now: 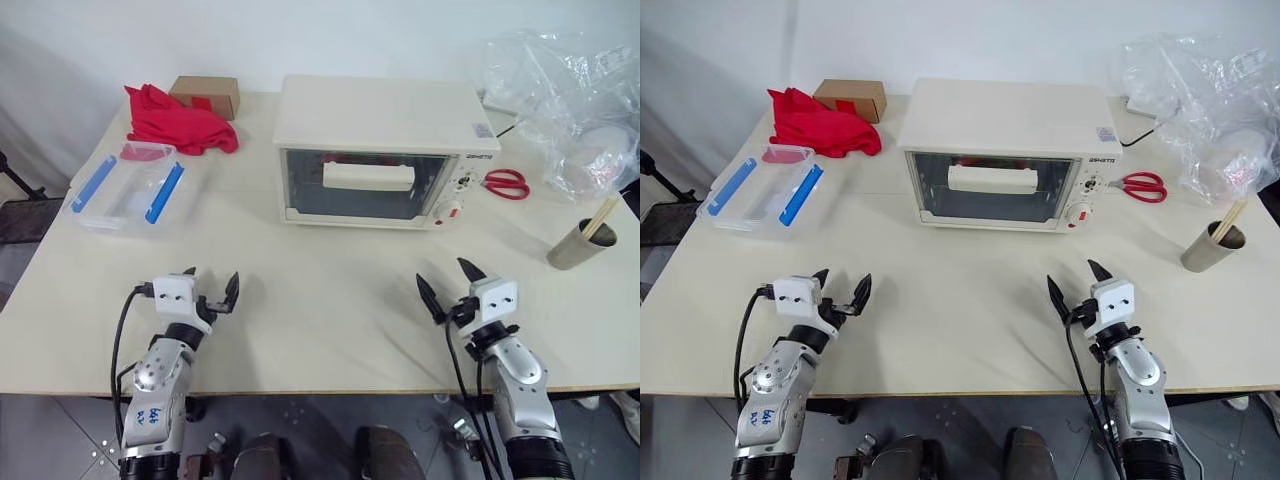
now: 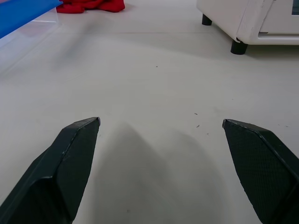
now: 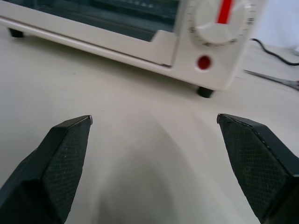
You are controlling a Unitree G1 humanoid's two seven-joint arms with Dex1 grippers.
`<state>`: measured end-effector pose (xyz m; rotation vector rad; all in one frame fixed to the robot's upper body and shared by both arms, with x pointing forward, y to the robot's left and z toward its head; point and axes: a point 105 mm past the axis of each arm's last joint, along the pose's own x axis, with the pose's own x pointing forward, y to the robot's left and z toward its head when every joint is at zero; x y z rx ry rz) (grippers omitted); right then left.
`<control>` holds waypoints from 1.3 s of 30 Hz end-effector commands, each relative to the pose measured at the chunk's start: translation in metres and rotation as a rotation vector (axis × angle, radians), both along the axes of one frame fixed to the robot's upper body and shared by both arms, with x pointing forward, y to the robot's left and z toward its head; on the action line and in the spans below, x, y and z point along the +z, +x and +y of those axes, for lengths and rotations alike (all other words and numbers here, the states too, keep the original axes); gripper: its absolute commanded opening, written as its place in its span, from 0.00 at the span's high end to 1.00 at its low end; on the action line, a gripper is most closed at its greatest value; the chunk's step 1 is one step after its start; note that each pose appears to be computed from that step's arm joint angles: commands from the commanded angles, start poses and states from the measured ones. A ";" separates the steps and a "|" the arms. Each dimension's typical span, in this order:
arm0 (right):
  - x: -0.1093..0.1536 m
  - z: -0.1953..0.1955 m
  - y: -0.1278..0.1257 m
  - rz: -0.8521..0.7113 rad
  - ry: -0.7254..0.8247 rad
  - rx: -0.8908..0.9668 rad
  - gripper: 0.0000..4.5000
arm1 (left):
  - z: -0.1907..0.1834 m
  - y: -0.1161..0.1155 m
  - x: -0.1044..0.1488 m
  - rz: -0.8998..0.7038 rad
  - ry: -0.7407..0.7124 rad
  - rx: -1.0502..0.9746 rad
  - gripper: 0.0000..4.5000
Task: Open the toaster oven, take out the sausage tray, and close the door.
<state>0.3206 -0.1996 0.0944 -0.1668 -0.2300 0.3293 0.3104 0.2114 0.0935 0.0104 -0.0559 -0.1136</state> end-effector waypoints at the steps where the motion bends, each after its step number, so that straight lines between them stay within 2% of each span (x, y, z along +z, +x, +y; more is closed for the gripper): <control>1: 0.011 0.005 -0.002 -0.037 0.014 0.031 0.00 | 0.004 -0.004 0.011 -0.035 0.019 -0.019 0.01; 3: 0.018 0.011 -0.002 -0.051 0.008 0.076 0.00 | -0.002 -0.008 0.028 -0.110 -0.070 -0.108 0.01; 6: 0.046 0.031 -0.002 -0.070 0.077 0.226 0.00 | -0.014 -0.024 0.056 -0.195 -0.154 -0.366 0.01; 11: 0.078 0.051 0.002 -0.068 0.093 0.400 0.00 | -0.019 -0.039 0.071 -0.111 -0.128 -0.659 0.01; 17: 0.113 0.065 0.018 -0.131 0.095 0.468 0.00 | -0.024 -0.042 0.084 -0.070 -0.089 -0.789 0.01; 21: 0.128 0.072 0.026 -0.176 0.081 0.490 0.00 | -0.015 -0.030 0.095 -0.159 -0.068 -0.691 0.01; 29: 0.138 0.089 0.015 -0.213 0.033 0.616 0.00 | -0.010 -0.029 0.094 -0.170 -0.119 -0.650 0.01; 35: 0.117 0.103 -0.014 -0.216 -0.226 0.793 0.00 | -0.004 -0.024 0.098 -0.154 -0.157 -0.634 0.01; 38: 0.102 0.100 -0.019 -0.222 -0.347 0.826 0.00 | -0.001 -0.018 0.113 -0.204 -0.186 -0.641 0.01; 39: 0.100 0.098 -0.019 -0.244 -0.387 0.820 0.00 | 0.000 -0.012 0.120 -0.237 -0.187 -0.631 0.05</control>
